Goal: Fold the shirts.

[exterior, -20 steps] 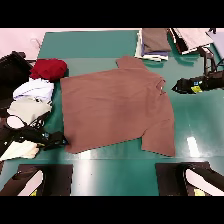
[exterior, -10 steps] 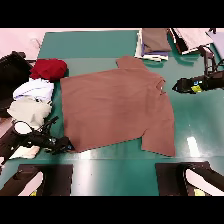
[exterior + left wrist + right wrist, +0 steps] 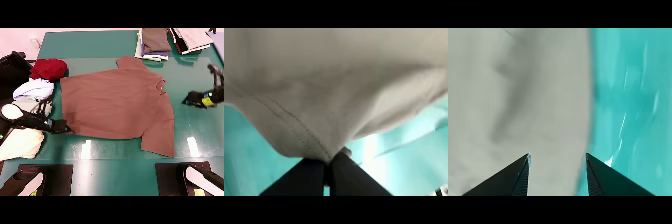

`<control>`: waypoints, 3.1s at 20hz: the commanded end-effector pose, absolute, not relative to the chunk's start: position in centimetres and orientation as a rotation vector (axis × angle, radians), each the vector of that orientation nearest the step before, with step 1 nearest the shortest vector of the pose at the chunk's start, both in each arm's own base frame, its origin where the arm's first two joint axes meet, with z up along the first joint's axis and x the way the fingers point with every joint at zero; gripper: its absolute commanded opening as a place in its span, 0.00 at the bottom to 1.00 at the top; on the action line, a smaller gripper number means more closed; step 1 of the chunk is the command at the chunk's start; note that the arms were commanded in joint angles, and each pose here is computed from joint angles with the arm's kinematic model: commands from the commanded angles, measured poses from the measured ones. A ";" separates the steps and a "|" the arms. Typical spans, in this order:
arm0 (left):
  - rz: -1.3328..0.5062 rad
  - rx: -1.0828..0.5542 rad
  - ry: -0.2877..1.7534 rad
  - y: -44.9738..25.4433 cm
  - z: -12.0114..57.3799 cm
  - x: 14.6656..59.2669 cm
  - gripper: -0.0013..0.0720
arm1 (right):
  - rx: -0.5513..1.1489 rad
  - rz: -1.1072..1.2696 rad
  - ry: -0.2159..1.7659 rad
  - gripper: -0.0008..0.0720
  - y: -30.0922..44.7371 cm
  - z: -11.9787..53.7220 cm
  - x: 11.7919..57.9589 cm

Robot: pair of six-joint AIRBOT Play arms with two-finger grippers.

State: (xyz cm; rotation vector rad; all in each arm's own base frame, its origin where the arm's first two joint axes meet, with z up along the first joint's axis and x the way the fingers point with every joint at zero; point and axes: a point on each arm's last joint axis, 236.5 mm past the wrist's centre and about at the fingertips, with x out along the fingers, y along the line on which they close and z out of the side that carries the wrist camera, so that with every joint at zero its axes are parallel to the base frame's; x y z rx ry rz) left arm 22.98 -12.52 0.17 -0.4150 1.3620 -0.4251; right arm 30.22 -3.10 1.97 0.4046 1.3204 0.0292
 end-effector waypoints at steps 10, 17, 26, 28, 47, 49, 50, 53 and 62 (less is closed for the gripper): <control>-0.382 -0.411 1.237 -11.9 2.9 26.3 0.05 | 0.699 0.136 1.503 0.45 1.9 -10.3 28.5; -0.382 -0.320 1.070 -11.0 9.3 29.7 0.05 | 0.443 0.241 1.145 0.03 3.1 1.7 35.4; -0.429 -0.075 0.130 -10.0 48.4 25.7 0.05 | 0.023 0.270 0.190 0.03 4.5 43.0 29.4; -0.433 -0.051 -0.042 -9.9 54.1 21.3 0.05 | -0.041 0.189 0.072 0.03 3.8 47.6 25.7; -0.341 -0.288 1.141 -10.1 8.7 41.9 0.05 | 0.178 0.253 1.186 0.03 2.7 11.8 41.7; -0.324 -0.318 1.234 -9.8 3.5 43.5 0.05 | 0.215 0.238 1.249 0.03 2.5 6.8 43.6; -0.319 -0.323 1.240 -9.6 1.7 44.7 0.05 | 0.224 0.229 1.255 0.03 2.3 5.3 44.8; -0.318 -0.321 1.223 -9.5 -0.3 47.5 0.05 | 0.224 0.214 1.203 0.03 1.7 4.3 48.7; -0.464 -0.172 1.255 -10.1 2.4 46.4 0.05 | 0.062 0.110 1.308 0.03 -2.4 3.4 43.6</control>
